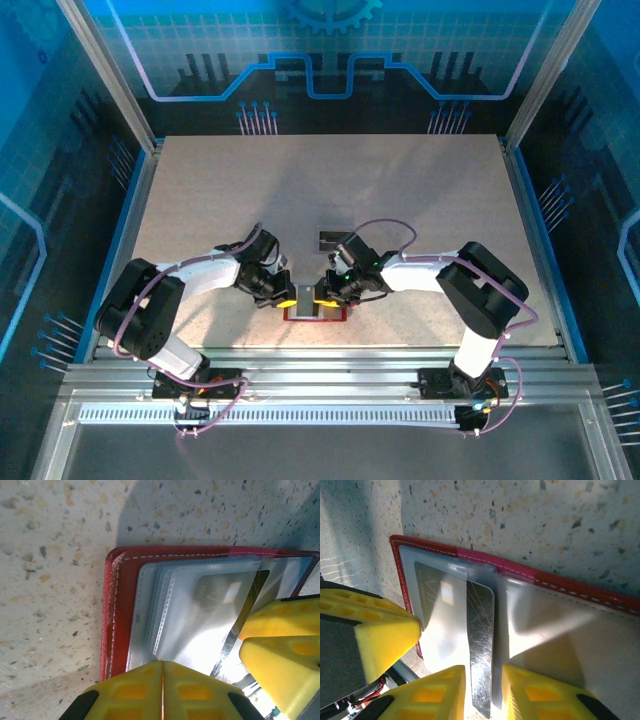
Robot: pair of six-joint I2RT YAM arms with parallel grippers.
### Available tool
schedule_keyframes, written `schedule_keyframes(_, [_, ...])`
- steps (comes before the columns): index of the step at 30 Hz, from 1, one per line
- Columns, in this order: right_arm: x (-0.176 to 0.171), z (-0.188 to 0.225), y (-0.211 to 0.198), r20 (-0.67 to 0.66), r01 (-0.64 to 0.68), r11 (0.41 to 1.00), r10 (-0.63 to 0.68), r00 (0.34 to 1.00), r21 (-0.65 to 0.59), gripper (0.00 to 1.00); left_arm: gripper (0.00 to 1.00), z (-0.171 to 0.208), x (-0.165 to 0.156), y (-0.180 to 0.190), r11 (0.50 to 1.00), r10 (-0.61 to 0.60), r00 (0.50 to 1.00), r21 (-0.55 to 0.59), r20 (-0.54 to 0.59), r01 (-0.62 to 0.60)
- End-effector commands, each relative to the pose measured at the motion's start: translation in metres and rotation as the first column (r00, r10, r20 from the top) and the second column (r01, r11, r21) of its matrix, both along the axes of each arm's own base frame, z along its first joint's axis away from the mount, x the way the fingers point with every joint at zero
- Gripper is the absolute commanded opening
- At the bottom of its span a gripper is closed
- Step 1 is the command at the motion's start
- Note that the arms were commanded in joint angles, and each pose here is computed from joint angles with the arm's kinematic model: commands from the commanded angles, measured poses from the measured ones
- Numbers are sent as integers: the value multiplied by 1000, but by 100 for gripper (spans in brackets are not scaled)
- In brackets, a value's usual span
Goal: Take the credit cards out of the card holder
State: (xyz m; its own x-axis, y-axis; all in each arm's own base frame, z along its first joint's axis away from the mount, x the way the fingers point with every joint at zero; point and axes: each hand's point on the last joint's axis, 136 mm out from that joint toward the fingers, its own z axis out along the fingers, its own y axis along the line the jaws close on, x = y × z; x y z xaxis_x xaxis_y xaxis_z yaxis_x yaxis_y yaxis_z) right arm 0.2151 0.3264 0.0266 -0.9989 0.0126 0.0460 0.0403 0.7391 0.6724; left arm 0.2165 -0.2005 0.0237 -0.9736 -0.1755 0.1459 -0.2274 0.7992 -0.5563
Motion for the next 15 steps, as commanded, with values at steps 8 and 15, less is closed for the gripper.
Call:
schedule_keyframes(8, [-4, -9, 2, -31, 8, 1000, -7, 999, 30, 25, 8, -8, -4, 9, 998, -3, 1000, 55, -26, 5])
schedule_keyframes(15, [-2, -6, 6, -29, 12, 998, -11, 1000, 60, 23, 8, -9, -5, 9, 998, -2, 1000, 55, -28, 3])
